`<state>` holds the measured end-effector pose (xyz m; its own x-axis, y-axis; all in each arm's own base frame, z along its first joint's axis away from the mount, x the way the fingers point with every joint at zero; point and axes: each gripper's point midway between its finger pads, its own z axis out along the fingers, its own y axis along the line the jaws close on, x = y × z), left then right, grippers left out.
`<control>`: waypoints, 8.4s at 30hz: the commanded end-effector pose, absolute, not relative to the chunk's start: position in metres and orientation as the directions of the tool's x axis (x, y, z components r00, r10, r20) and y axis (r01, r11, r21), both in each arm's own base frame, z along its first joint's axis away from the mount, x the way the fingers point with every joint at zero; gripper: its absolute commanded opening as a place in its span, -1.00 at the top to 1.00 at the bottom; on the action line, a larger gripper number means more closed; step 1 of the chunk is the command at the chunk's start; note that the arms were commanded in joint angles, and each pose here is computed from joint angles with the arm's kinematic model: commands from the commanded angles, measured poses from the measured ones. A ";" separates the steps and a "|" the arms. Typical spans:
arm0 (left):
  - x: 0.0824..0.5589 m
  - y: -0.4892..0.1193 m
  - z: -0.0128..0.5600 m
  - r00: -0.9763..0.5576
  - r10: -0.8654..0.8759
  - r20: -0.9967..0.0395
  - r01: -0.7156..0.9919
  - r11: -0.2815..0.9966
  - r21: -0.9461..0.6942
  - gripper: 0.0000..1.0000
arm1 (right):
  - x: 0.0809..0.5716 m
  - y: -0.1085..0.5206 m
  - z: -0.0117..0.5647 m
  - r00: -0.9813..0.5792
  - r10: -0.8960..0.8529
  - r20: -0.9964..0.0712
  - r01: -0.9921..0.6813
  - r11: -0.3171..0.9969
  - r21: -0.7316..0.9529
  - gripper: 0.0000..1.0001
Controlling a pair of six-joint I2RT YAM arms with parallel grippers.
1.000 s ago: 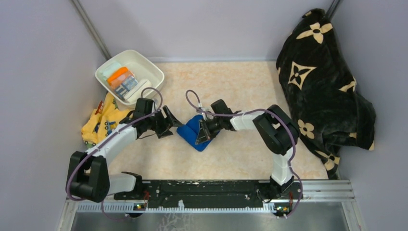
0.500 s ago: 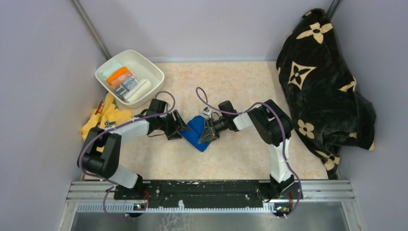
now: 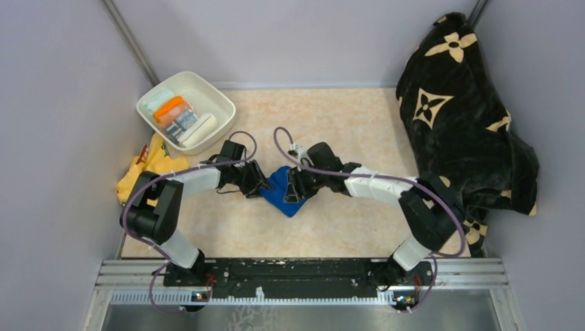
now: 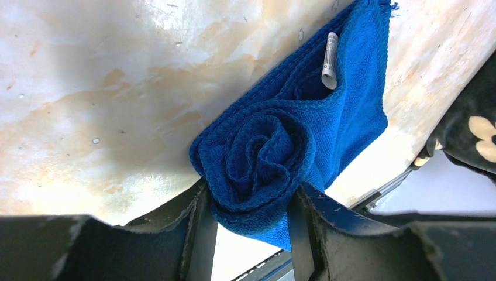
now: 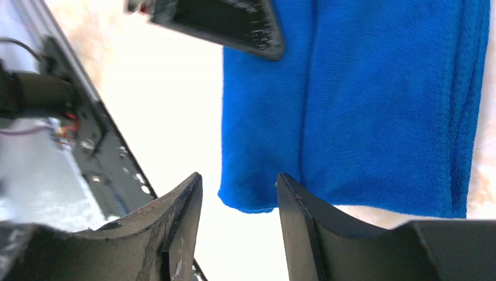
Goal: Roll the towels
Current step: Roll the towel at the center of the board, then pick up the towel at the center of the board, then place the towel in the bin.
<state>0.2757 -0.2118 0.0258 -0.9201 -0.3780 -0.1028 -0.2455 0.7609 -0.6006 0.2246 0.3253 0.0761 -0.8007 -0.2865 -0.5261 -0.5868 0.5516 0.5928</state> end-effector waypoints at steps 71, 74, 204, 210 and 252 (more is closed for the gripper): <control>0.252 -0.197 0.000 -0.931 -0.340 -0.135 -0.245 0.854 -0.459 -0.09 | 0.218 0.305 0.078 -0.678 -0.409 -0.611 -0.664 0.698 0.270 -0.06; 0.250 -0.196 -0.002 -0.932 -0.335 -0.138 -0.244 0.862 -0.444 -0.11 | 0.215 0.313 0.102 -0.567 -0.455 -0.686 -0.703 0.701 0.116 -0.08; 0.515 -0.031 0.194 -0.526 0.360 -0.770 0.591 0.806 -0.027 1.00 | 0.199 0.253 0.074 -0.867 -0.286 -0.409 -0.483 0.685 0.545 -0.22; 0.514 0.000 0.165 -0.592 0.386 -0.708 0.579 0.814 -0.040 1.00 | 0.198 0.251 0.075 -0.870 -0.291 -0.399 -0.479 0.692 0.541 -0.22; 0.505 0.042 0.066 -0.643 0.695 -0.321 0.612 0.718 0.331 1.00 | 0.205 0.245 0.067 -0.872 -0.317 -0.372 -0.475 0.732 0.488 -0.20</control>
